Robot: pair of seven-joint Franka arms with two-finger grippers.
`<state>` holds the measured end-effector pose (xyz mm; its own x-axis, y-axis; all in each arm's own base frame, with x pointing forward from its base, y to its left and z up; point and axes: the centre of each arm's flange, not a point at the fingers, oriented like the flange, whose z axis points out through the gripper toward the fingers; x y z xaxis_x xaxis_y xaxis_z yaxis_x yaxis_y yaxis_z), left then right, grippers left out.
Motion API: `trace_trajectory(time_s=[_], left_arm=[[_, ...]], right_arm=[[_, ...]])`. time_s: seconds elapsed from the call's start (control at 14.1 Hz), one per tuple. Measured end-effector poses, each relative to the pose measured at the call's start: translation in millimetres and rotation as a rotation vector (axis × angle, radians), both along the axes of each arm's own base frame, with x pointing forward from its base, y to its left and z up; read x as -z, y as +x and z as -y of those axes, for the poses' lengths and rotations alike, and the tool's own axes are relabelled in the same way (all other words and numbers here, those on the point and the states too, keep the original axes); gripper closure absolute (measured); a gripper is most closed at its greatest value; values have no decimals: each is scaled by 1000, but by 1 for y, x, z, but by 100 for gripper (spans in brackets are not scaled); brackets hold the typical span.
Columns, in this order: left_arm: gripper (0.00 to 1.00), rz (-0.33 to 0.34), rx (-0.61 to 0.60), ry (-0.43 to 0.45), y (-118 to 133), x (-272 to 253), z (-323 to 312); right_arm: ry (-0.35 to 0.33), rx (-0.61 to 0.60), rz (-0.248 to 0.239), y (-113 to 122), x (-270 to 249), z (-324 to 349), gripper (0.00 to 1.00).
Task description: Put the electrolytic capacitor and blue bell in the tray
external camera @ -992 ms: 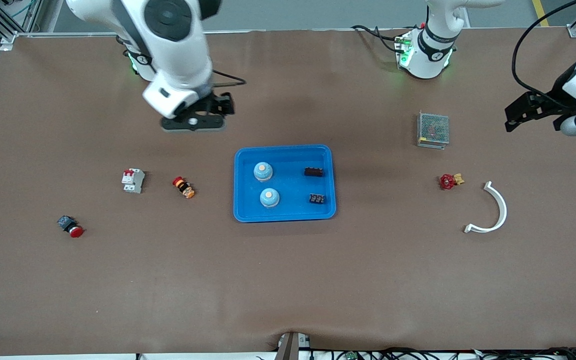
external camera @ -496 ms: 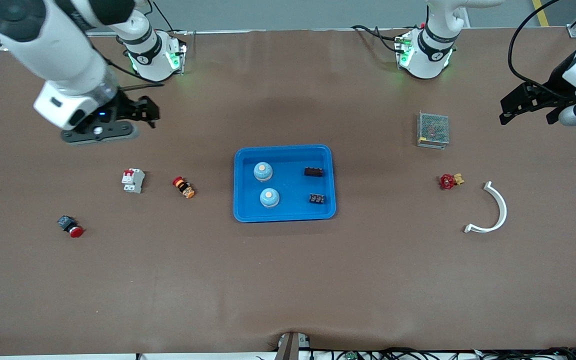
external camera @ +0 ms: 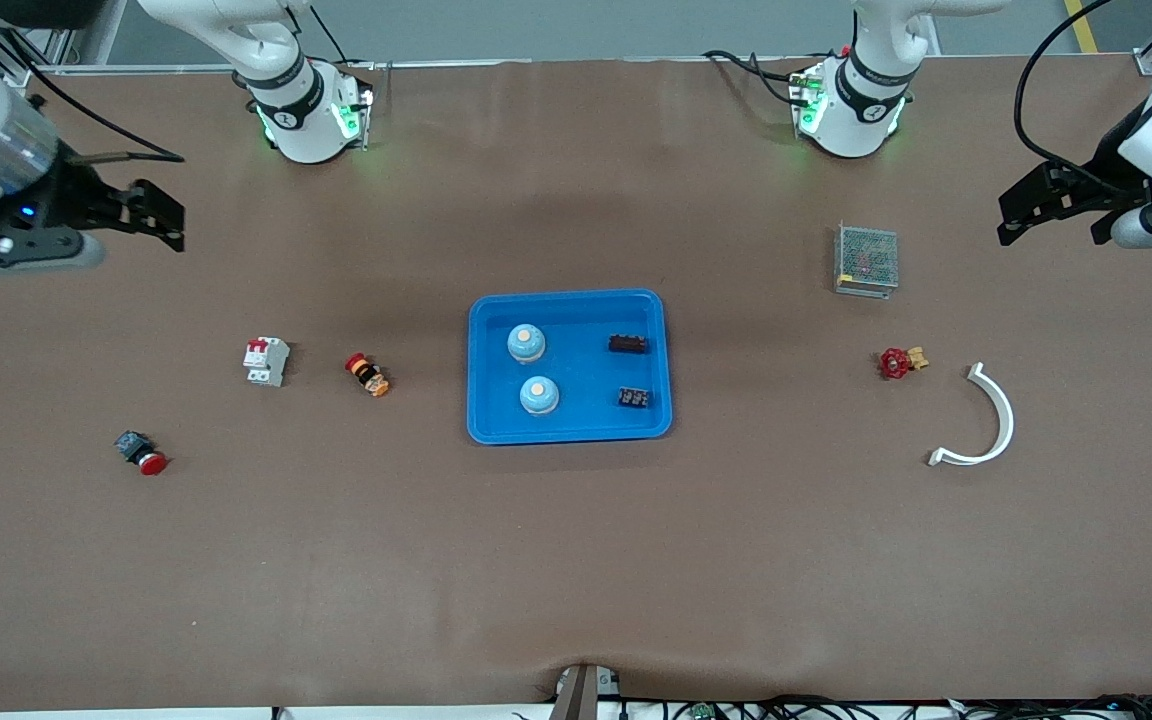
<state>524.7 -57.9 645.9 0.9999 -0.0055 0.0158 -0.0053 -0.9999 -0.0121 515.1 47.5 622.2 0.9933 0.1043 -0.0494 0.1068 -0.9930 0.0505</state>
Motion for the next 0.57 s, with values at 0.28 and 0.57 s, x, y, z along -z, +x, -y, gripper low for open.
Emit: trace_trajectory(time_s=[0.28, 0.57], left_arm=[[0, 3, 1, 2, 0, -1, 0], [0, 4, 2, 2, 0, -1, 1]], right_arm=[[0, 50, 18, -5, -11, 39, 0], [1, 60, 20, -5, -11, 60, 0]])
